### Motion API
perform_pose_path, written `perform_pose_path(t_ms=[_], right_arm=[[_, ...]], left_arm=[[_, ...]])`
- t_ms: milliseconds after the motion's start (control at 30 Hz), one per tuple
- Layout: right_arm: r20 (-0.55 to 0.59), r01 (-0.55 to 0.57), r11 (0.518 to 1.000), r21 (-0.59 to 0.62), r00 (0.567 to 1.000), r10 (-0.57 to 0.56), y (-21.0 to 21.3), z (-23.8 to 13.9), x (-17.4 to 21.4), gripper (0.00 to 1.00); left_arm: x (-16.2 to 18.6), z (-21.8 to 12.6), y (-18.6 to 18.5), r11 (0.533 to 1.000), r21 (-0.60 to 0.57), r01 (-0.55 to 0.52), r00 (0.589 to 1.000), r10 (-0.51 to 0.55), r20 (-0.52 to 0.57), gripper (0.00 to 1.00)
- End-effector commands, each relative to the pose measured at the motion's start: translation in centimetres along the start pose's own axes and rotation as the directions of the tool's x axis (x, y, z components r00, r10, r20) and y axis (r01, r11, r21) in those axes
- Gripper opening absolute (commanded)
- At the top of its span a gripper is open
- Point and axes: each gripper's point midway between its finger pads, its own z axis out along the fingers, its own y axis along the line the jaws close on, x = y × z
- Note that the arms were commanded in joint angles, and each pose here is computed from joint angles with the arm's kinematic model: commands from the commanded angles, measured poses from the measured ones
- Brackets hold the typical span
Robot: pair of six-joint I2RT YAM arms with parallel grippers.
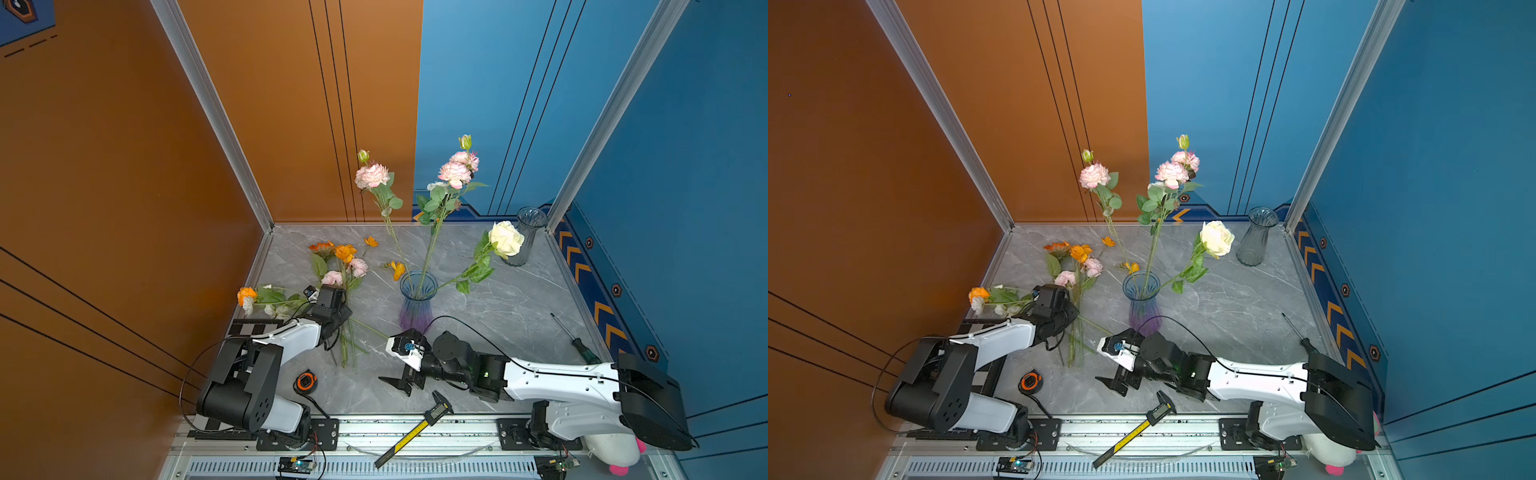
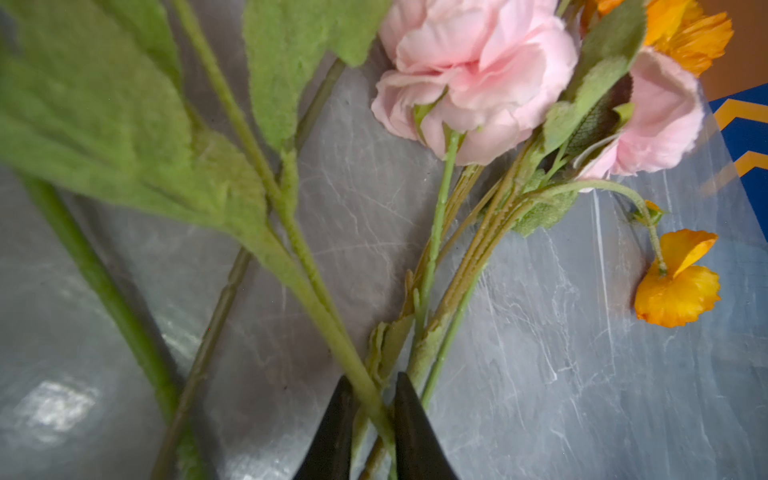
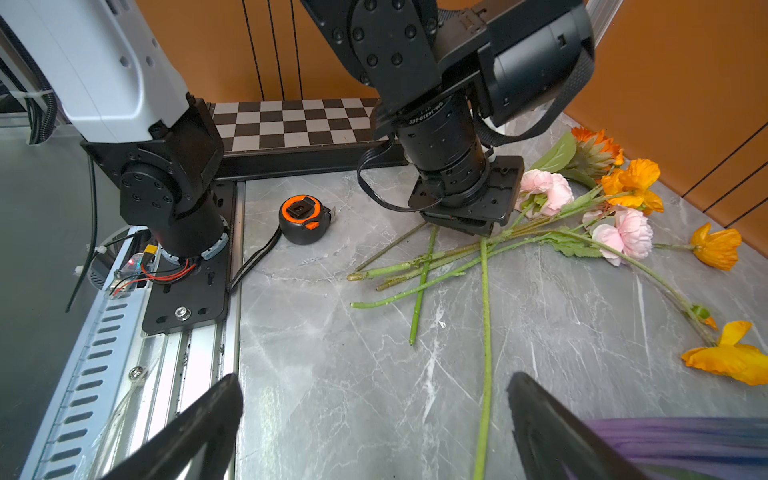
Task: Arrange the flowers into the vase
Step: 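Return the left gripper to the flower pile while the right gripper withdraws, then close the left gripper on the white flower stem and lift it upright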
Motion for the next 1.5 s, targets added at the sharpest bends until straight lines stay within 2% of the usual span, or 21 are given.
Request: perform_pose_path(t_ms=[0, 233, 433, 633, 767, 900, 1033, 1300, 1467], right_arm=[[-0.013, 0.015, 1.000, 0.015, 1.000, -0.015, -0.3, 0.2, 0.5, 1.00], [-0.028, 0.014, 1.000, 0.007, 0.999, -0.014, -0.1, 0.4, 0.7, 1.00], [-0.025, 0.014, 1.000, 0.005, 1.000, -0.014, -0.1, 0.4, 0.6, 1.00], [-0.025, 0.012, 1.000, 0.004, 1.000, -0.012, -0.1, 0.3, 0.6, 1.00], [-0.013, 0.014, 1.000, 0.015, 1.000, -0.014, -0.3, 0.1, 0.4, 1.00], [0.022, 0.001, 1.000, 0.026, 1.000, -0.001, -0.7, -0.8, -0.4, 1.00], [0.065, -0.009, 0.997, 0.081, 0.998, 0.003, -1.9, -2.2, -1.4, 1.00], [0.144, -0.071, 0.968, 0.239, 0.989, 0.037, -5.4, -5.0, -1.8, 1.00], [0.161, -0.095, 0.949, 0.301, 0.986, 0.048, -6.7, -5.9, -1.6, 1.00]], left_arm=[[-0.9, -0.1, -0.9, 1.000, 0.027, 0.012, 1.000, -0.013, 0.028, 0.12], [-1.8, -2.3, -0.9, 0.997, 0.067, 0.041, 0.995, -0.047, 0.086, 0.01], [-2.7, -5.4, -1.2, 0.995, 0.091, 0.040, 0.989, -0.052, 0.139, 0.00], [-3.5, -7.8, -1.4, 0.996, 0.087, -0.004, 0.986, -0.010, 0.167, 0.00], [-4.5, -11.2, -4.3, 0.980, 0.180, -0.086, 0.970, 0.042, 0.239, 0.00], [-6.4, -17.1, -8.6, 0.935, 0.241, -0.262, 0.906, 0.152, 0.395, 0.00], [-7.6, -22.6, -11.9, 0.889, 0.282, -0.361, 0.835, 0.173, 0.522, 0.00], [-8.5, -31.4, -19.1, 0.760, 0.409, -0.504, 0.717, 0.104, 0.690, 0.00], [-9.3, -38.1, -23.5, 0.681, 0.426, -0.596, 0.601, 0.027, 0.799, 0.00]])
